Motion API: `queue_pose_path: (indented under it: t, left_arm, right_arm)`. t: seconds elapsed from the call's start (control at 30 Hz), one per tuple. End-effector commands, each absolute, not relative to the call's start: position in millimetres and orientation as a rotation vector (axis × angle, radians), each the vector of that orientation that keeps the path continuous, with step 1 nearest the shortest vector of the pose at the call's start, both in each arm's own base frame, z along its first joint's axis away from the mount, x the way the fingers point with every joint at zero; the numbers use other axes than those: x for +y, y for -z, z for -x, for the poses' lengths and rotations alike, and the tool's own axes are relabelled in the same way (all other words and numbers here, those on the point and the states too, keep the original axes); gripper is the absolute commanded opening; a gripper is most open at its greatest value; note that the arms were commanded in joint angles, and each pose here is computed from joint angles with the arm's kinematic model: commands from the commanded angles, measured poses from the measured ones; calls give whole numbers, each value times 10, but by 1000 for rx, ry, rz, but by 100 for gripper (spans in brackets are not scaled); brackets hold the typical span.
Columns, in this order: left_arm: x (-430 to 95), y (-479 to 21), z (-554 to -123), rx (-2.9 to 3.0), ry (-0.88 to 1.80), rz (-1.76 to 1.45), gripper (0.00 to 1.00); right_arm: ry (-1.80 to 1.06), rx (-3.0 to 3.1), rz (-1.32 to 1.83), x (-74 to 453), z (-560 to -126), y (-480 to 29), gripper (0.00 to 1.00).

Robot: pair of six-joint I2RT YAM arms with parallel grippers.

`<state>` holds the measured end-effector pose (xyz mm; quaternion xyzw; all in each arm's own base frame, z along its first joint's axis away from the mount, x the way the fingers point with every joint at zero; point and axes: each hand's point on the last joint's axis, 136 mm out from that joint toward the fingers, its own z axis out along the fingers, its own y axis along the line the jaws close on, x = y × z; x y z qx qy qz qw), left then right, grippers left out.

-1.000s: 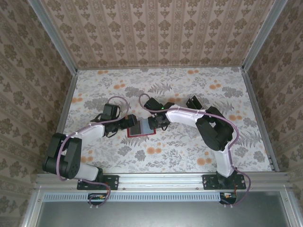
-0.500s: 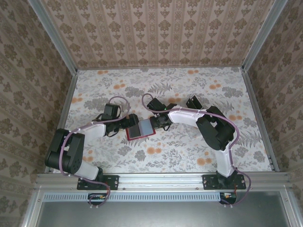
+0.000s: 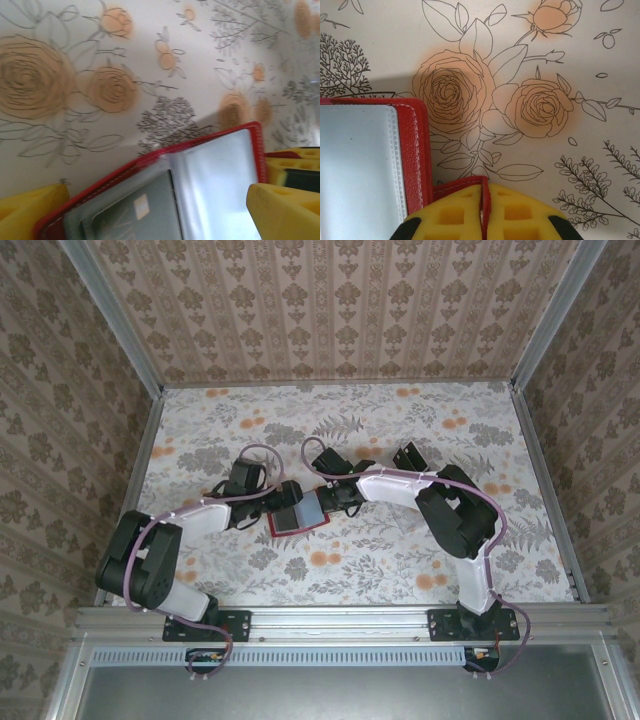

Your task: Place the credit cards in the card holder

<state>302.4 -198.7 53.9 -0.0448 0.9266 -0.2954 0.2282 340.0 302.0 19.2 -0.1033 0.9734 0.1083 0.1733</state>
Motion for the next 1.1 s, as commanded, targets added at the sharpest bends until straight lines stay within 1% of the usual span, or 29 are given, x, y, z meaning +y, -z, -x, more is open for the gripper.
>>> queue_pose_path:
  t: [0.0,0.13,0.23,0.27,0.37,0.47,0.5,0.7,0.83,0.93,1.0,1.07]
  left_arm:
    - [-2232,-867,-2998,2461,978,124,100]
    - [-2349,-1155,-3045,2380,1028,135,100]
    - [-2472,-1272,-3052,2354,1048,122,100]
    - [-2522,-1289,-3051,2349,1061,119,100]
    - [-2647,-1288,-3061,2342,1081,113,100]
    - [-2756,-1238,-3061,2350,1095,103,100]
    - [-2787,-1210,-3058,2356,1096,102,100]
    - [-2913,-1001,-3023,2394,1083,94,100]
    - [-2956,-872,-2992,2419,1066,95,100]
    - [-2952,-772,-2969,2439,1043,103,100]
    - [-2948,-717,-2951,2449,1031,107,100]
    - [-2936,-685,-2945,2452,1022,113,100]
  right_arm:
    - [-343,2823,276,3003,-3227,-83,6]
    - [-366,2819,262,3018,-3218,-108,5]
    - [-403,2817,240,3033,-3218,-139,6]
    - [-420,2814,226,3029,-3223,-159,8]
    - [-470,2797,165,2974,-3257,-230,24]
    - [-490,2778,127,2890,-3269,-323,31]
    - [-494,2771,114,2853,-3267,-354,33]
    - [-514,2734,65,2679,-3231,-540,38]
    - [-535,2708,41,2597,-3151,-657,38]
    - [-579,2697,16,2560,-3049,-690,35]
    - [-643,2681,-9,2579,-2989,-704,30]
    - [-718,2655,-26,2642,-2946,-724,21]
